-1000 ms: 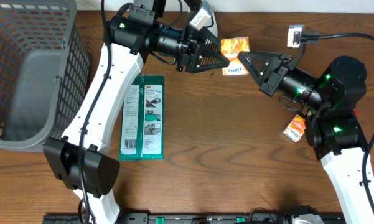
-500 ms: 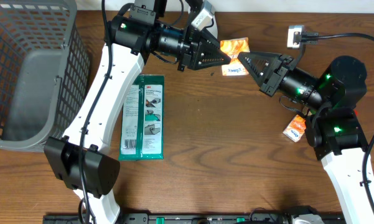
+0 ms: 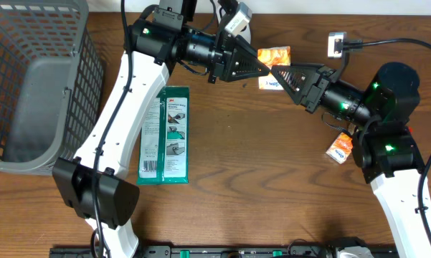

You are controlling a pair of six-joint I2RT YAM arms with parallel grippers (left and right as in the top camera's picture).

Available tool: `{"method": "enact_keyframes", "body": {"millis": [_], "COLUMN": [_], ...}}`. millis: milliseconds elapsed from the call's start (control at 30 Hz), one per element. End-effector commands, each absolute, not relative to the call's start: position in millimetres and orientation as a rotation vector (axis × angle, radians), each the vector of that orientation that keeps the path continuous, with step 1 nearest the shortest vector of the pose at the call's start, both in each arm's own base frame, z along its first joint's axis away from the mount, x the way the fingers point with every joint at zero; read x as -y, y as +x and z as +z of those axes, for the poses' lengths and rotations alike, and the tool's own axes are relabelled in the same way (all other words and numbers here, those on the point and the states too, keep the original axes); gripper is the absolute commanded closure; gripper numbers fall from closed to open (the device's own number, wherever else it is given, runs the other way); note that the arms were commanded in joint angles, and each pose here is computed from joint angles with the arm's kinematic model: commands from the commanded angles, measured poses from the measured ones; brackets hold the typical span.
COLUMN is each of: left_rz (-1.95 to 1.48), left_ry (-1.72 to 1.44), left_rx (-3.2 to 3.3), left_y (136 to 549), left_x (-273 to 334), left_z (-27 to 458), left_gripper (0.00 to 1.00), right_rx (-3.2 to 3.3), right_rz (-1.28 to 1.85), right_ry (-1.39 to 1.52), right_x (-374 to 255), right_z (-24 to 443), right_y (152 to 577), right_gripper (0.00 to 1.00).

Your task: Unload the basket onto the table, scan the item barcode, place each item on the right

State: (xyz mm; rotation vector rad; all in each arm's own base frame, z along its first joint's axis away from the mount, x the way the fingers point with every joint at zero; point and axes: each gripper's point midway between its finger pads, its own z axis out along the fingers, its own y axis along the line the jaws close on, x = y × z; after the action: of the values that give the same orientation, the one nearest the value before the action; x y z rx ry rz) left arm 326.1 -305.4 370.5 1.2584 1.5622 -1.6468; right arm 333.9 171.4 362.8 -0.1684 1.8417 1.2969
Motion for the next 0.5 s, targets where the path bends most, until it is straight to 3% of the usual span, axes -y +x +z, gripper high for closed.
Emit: {"method": "enact_keyframes", "body": {"millis": [0,167,333,467], "left_rz": [-1.714,-1.704,-1.647,-1.642], "left_ry": [1.26,1.25,1.237,1.237], "left_rx": [-1.541,-1.565,-1.611,-1.609], "left_y": [311,313,319,320], "left_x": [306,307,308,308], "left_z": [389,387,380,380], "left_gripper": [0.92,0.92,0.92,0.92], "right_rx": [-1.873,-1.906,-1.917,-1.938], "right_rz": [1.26,1.266,1.337,1.358], "right_ry": [-0.123,-0.123,-0.183,-0.202], "right_x": [-162,-163,-171,-174], "right_z": [351,344,345,340], "right_y": [343,340,328,323], "right_gripper": [0.69,0.85,0.77,0.8]}}
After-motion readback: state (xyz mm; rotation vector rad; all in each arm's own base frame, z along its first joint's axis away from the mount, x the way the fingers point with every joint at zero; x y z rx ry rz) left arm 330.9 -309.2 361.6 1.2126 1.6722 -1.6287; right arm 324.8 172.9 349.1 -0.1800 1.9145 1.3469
